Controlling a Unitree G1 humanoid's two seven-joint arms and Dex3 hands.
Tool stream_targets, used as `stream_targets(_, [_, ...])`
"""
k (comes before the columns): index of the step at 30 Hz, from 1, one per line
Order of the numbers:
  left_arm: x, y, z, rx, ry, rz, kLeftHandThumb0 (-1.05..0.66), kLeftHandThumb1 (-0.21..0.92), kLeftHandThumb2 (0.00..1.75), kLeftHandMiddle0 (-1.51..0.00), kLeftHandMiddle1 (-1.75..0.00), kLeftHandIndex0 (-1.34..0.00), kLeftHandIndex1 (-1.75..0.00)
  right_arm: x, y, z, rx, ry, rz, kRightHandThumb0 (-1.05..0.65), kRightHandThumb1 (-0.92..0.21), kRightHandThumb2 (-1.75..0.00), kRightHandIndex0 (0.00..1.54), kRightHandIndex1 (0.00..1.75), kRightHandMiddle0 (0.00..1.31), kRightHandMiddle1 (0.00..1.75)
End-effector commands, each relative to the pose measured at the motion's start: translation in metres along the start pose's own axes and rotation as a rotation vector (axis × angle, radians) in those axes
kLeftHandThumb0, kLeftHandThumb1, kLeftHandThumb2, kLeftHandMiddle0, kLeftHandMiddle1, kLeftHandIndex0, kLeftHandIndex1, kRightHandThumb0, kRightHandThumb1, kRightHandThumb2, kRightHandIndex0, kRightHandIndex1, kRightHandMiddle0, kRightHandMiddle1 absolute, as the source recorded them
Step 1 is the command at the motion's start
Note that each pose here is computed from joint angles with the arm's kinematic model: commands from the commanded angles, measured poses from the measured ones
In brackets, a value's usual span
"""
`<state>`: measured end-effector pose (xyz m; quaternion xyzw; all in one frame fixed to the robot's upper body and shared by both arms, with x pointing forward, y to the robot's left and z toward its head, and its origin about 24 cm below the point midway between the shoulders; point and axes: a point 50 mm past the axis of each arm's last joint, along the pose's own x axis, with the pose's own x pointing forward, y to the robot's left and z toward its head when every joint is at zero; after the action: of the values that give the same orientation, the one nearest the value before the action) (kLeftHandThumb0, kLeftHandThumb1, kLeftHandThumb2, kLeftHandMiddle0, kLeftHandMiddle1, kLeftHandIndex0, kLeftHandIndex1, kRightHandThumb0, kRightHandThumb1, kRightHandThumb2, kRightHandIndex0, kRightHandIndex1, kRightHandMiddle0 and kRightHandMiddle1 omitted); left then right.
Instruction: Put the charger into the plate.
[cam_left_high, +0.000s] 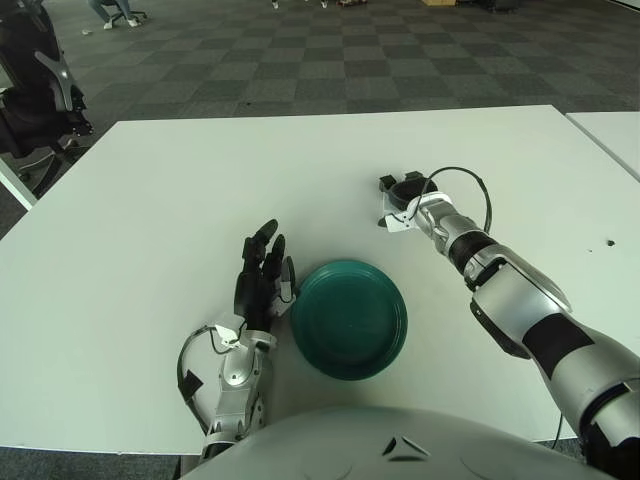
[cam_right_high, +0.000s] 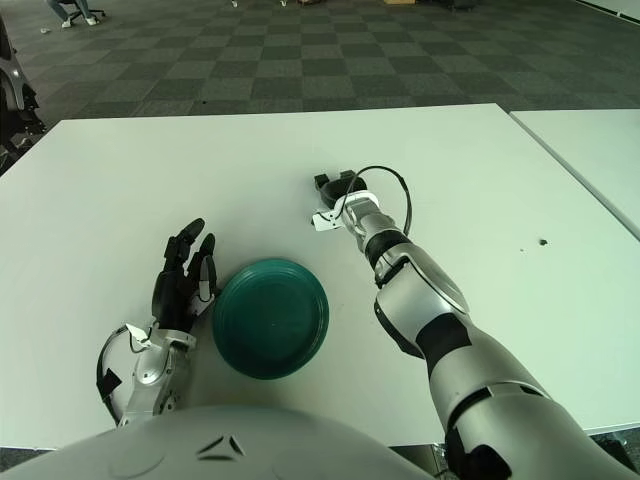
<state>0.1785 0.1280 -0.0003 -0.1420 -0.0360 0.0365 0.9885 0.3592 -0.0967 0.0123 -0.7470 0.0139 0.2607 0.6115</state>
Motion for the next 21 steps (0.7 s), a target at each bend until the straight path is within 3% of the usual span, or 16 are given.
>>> stream_targets(1, [-0.015, -0.005, -0.013, -0.034, 0.083, 0.063, -0.73, 0.92, 0.85, -0.31, 0.0, 0.0, -0.74, -0.047, 0.139, 0.029, 0.018, -0.035, 0.522, -0.73, -0.92, -0.49, 0.62, 1.74, 0.22, 1.74])
stream_targets(5, [-0.016, -0.003, -0.013, -0.024, 0.083, 0.068, -0.73, 0.92, 0.85, -0.3, 0.0, 0.0, -0.72, -0.049, 0.142, 0.033, 0.033, -0.022, 0.504, -0.7, -0.92, -0.51, 0.66, 1.74, 0.3, 1.74])
stream_targets(7, [-0.017, -0.003, -0.012, -0.017, 0.079, 0.069, -0.73, 0.92, 0.85, -0.3, 0.0, 0.0, -0.71, -0.049, 0.142, 0.035, 0.042, -0.017, 0.476, -0.52, -0.79, -0.7, 0.67, 1.75, 0.32, 1.75])
stream_targets(9, [-0.017, -0.003, -0.012, -0.011, 0.076, 0.068, -0.73, 0.92, 0.85, -0.3, 0.0, 0.0, -0.71, -0.048, 0.141, 0.037, 0.046, -0.018, 0.436, -0.46, -0.73, -0.77, 0.68, 1.75, 0.34, 1.75])
stream_targets(16, [-0.017, -0.003, -0.011, -0.005, 0.074, 0.07, -0.74, 0.92, 0.86, -0.3, 0.0, 0.0, -0.71, -0.044, 0.131, 0.037, 0.035, -0.037, 0.296, -0.41, -0.62, -0.92, 0.73, 1.75, 0.39, 1.75])
stream_targets(18, [-0.017, -0.003, -0.011, -0.006, 0.075, 0.07, -0.74, 0.92, 0.86, -0.3, 0.0, 0.0, -0.72, -0.039, 0.12, 0.032, 0.025, -0.039, 0.249, -0.41, -0.6, -0.94, 0.74, 1.75, 0.4, 1.75])
stream_targets(21, [-0.018, -0.003, -0.011, -0.008, 0.077, 0.071, -0.74, 0.92, 0.86, -0.31, 0.0, 0.0, -0.73, -0.027, 0.092, 0.013, 0.046, -0.006, 0.161, -0.41, -0.58, -0.98, 0.76, 1.75, 0.42, 1.75])
